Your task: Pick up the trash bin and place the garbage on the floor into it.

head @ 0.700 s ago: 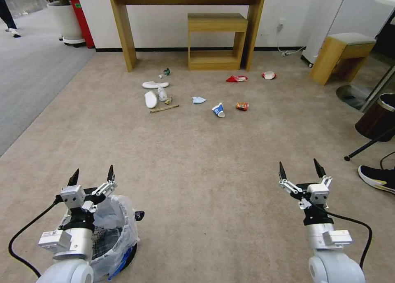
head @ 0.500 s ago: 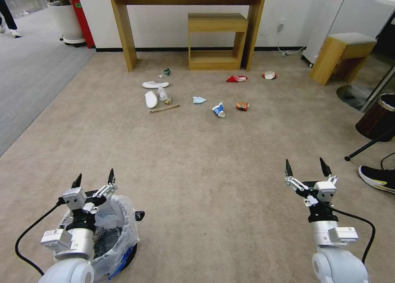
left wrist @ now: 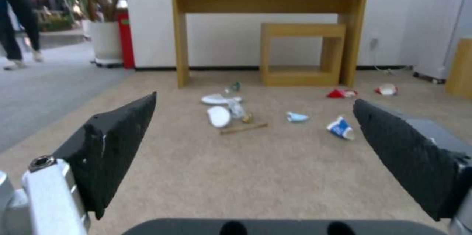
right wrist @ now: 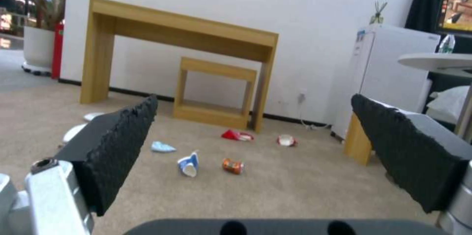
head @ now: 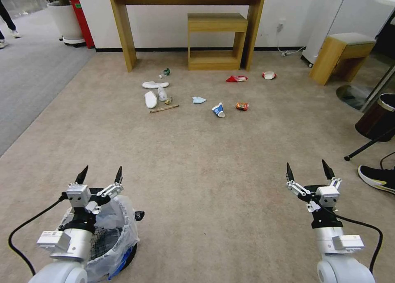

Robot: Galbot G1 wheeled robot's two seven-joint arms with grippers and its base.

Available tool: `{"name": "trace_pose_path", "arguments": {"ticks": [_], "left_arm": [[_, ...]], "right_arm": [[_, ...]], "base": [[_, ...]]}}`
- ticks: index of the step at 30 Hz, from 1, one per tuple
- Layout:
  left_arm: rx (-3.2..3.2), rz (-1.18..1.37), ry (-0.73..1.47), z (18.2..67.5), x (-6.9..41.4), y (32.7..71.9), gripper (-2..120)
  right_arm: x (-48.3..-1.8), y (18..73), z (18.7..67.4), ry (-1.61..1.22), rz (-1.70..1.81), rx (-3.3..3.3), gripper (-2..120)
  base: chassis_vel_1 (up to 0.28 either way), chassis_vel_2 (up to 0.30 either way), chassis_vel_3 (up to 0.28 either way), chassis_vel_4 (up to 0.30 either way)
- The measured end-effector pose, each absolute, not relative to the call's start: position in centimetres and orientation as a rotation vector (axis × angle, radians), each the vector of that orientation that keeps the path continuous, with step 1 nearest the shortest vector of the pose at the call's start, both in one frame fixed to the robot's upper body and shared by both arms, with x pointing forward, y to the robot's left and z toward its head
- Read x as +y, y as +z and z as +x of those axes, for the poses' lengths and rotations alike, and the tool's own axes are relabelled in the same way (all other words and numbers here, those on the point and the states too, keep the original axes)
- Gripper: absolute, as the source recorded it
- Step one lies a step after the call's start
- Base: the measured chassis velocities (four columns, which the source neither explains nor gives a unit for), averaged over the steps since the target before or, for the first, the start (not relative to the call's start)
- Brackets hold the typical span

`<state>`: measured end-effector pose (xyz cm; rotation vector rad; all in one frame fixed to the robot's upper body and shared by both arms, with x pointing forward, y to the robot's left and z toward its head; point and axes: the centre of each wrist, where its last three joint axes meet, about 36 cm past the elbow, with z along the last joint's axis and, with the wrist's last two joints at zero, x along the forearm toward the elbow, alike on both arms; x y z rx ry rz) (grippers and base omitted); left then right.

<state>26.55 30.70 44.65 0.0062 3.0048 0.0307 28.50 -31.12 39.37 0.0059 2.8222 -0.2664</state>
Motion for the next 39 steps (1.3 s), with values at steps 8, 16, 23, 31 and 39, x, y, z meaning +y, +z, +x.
{"name": "trace_pose_path", "arguments": {"ticks": [8,16,23,31,39], "left_arm": [[2.992,-0.017,0.01,26.1,30.0,44.8,100],[2.949,-0.032,-0.023,26.1,29.3,45.9,100],[2.94,-0.044,-0.051,26.4,29.0,45.8,100],[2.933,-0.042,-0.055,26.4,28.9,45.9,100],[2.939,-0.042,-0.057,26.3,29.0,45.6,100]], "right_arm": [[-30.6,39.3,28.1,-0.258,0.012,2.81,100],[-30.2,39.1,27.7,-0.269,0.019,2.818,100],[-30.0,39.2,27.7,-0.293,0.028,2.818,100],[-29.7,39.1,27.8,-0.307,0.024,2.821,100],[-29.7,39.0,27.7,-0.313,0.013,2.821,100]], "base": [[0.0,0.0,0.0,0.0],[0.0,0.0,0.0,0.0],[0.0,0.0,0.0,0.0],[0.0,0.0,0.0,0.0],[0.0,0.0,0.0,0.0]]}}
